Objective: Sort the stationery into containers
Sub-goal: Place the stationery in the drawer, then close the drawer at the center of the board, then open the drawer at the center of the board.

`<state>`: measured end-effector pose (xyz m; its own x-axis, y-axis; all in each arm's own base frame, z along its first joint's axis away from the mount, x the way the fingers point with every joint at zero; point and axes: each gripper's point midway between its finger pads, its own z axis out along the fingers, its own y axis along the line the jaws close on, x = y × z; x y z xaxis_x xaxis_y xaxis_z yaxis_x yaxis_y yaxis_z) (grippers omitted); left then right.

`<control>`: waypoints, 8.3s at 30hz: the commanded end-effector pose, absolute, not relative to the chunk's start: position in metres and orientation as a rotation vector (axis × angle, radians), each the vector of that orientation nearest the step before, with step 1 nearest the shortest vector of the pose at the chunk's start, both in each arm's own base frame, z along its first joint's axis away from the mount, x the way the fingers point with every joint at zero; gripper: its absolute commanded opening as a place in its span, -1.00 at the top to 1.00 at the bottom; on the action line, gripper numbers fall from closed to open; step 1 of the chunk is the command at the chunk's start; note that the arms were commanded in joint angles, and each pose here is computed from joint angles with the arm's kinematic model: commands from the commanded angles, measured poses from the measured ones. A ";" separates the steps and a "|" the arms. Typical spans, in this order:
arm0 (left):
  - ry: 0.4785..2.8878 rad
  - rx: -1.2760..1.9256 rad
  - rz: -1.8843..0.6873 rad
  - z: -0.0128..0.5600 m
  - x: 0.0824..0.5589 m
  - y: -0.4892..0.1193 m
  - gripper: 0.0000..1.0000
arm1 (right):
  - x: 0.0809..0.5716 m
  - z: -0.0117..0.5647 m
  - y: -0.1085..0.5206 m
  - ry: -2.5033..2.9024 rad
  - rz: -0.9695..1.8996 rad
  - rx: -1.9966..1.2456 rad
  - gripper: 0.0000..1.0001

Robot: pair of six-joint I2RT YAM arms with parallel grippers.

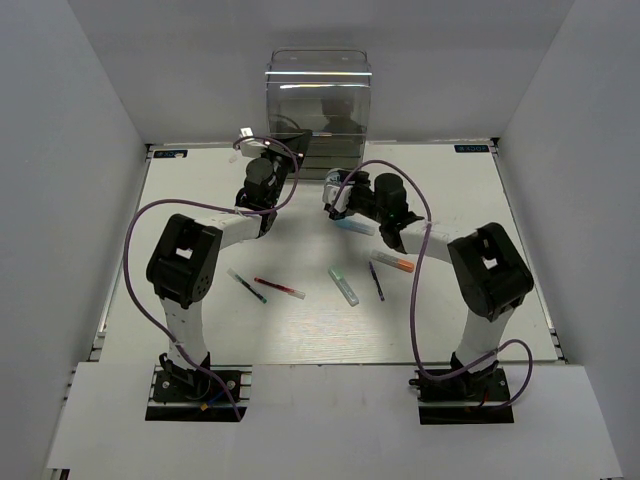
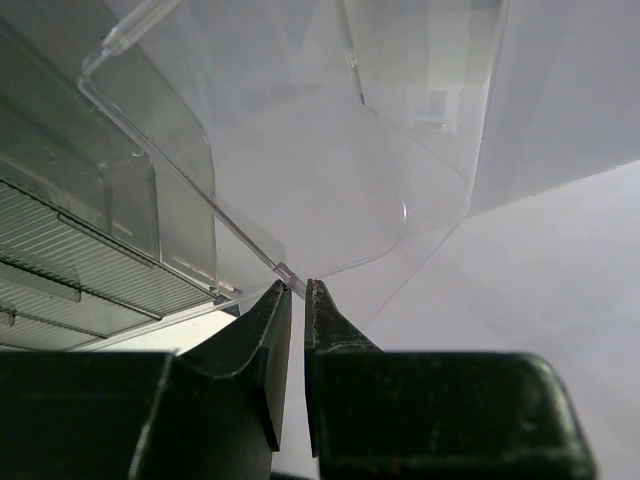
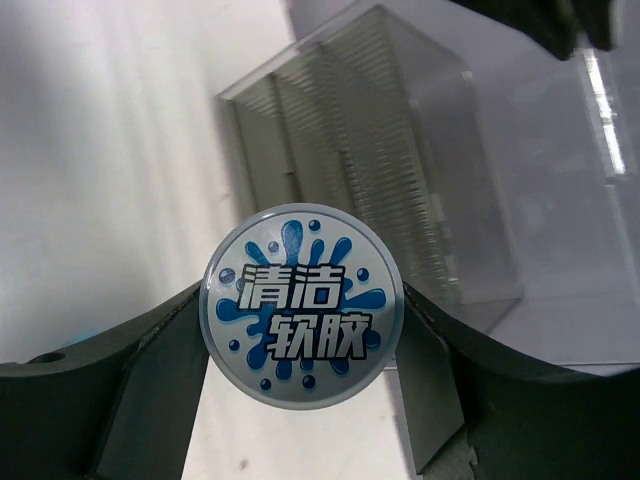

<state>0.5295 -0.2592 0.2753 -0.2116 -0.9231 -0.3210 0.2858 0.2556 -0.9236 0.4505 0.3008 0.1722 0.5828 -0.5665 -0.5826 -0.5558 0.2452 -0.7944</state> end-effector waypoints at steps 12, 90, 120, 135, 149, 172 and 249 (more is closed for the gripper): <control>1.098 -0.594 -1.375 0.372 0.509 -0.247 1.00 | 0.504 0.296 0.297 0.654 -0.327 -0.969 1.00; 1.432 -0.558 -1.148 0.300 0.549 -0.270 0.07 | 0.604 0.227 0.273 1.400 0.026 -0.659 1.00; 1.176 -0.451 -1.252 0.408 0.532 -0.270 0.07 | 0.595 0.214 0.279 1.493 0.206 -0.556 1.00; 1.165 -0.454 -1.263 0.414 0.530 -0.269 0.07 | 0.610 0.193 0.273 1.557 0.153 -0.502 1.00; 1.178 -0.452 -1.268 0.411 0.528 -0.274 0.07 | 0.594 0.173 0.273 1.583 0.161 -0.604 -0.54; 1.255 -0.474 -1.255 0.374 0.518 -0.271 0.07 | 0.518 0.179 0.270 1.511 0.293 -0.724 -0.75; 1.573 -0.877 -1.120 0.133 0.621 -0.272 1.00 | 0.411 0.136 0.186 1.899 0.641 -0.788 0.27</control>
<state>0.6134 -0.2962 0.1267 -0.3372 -0.9077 -0.2499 -0.0287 0.2752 -0.9610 0.4131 0.1857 0.1182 -0.4055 -0.2531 -0.8784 -0.7237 0.6759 0.1393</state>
